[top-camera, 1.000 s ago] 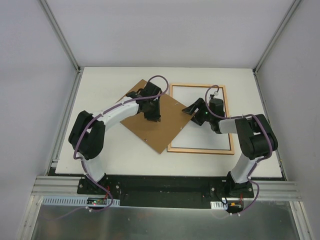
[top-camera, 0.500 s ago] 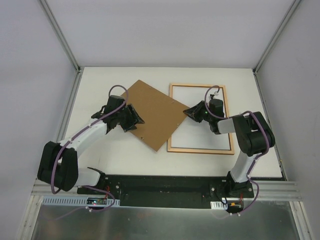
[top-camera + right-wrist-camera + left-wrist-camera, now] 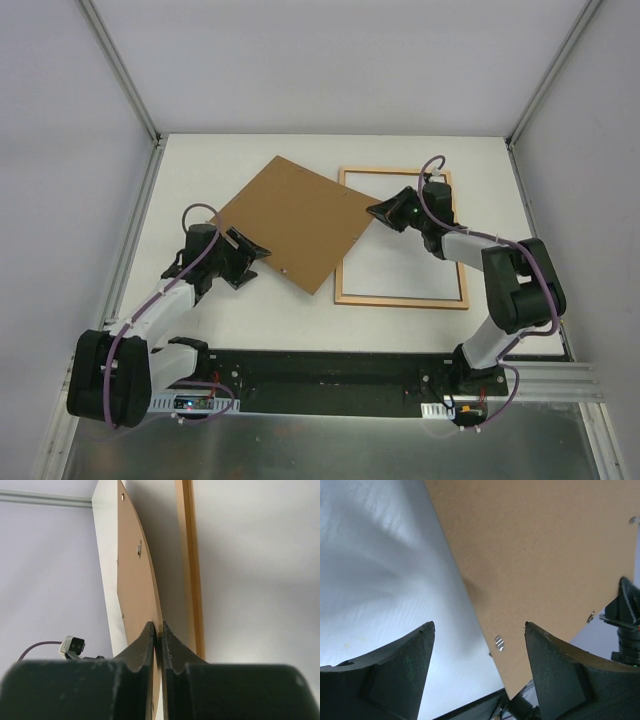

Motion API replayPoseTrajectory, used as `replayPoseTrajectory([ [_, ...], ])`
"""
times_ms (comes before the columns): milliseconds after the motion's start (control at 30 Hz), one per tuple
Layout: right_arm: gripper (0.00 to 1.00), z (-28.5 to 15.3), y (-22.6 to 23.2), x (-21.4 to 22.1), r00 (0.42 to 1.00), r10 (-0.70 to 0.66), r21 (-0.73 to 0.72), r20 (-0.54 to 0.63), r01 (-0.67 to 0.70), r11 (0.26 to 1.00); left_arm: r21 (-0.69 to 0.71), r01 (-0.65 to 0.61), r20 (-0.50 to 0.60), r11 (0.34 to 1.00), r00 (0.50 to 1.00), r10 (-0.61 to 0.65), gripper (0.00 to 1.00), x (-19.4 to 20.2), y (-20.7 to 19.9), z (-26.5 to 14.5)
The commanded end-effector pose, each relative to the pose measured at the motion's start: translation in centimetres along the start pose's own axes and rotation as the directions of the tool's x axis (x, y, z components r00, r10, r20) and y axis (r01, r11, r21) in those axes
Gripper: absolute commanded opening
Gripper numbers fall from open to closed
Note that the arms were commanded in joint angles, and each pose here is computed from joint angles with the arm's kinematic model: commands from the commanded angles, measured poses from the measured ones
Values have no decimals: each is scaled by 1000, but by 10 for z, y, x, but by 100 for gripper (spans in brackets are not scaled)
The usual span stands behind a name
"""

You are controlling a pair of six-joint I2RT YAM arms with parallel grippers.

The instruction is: Put the photo into the frame

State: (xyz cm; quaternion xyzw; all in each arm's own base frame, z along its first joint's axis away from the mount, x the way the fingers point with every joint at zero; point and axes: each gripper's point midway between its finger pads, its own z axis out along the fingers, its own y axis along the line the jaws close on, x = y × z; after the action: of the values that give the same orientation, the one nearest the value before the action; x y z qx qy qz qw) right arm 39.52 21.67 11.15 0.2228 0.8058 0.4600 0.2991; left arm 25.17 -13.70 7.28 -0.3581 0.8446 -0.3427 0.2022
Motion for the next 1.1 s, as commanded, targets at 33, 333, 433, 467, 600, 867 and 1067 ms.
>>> replayPoseTrajectory([
  [33, 1, -14, 26, -4, 998, -54, 15, 9, 54, 998, 185, 77, 37, 980, 996, -85, 72, -17, -30, 10],
  [333, 1, -31, 54, 2, 997, -76, -7, 1, 76, 997, 326, 177, 32, 929, 980, -198, 72, -29, -49, 22],
  [433, 1, -36, 55, 6, 997, -82, -12, -1, 82, 997, 390, 177, 34, 903, 978, -207, 68, -35, -65, 19],
  [467, 0, -37, 53, 8, 997, -80, -9, -3, 80, 997, 401, 186, 35, 897, 975, -218, 66, -37, -67, 20],
  [600, 1, -42, 52, 11, 996, -85, -14, 0, 85, 996, 469, 183, 43, 864, 973, -229, 55, -42, -80, 14],
  [867, 1, -49, 49, 16, 996, -87, -20, -1, 87, 996, 567, 173, 41, 805, 970, -238, 28, -48, -101, 2],
  [1067, 1, -53, 44, 20, 995, -96, -16, 0, 96, 995, 627, 135, 46, 767, 977, -210, 11, -54, -129, -14],
])
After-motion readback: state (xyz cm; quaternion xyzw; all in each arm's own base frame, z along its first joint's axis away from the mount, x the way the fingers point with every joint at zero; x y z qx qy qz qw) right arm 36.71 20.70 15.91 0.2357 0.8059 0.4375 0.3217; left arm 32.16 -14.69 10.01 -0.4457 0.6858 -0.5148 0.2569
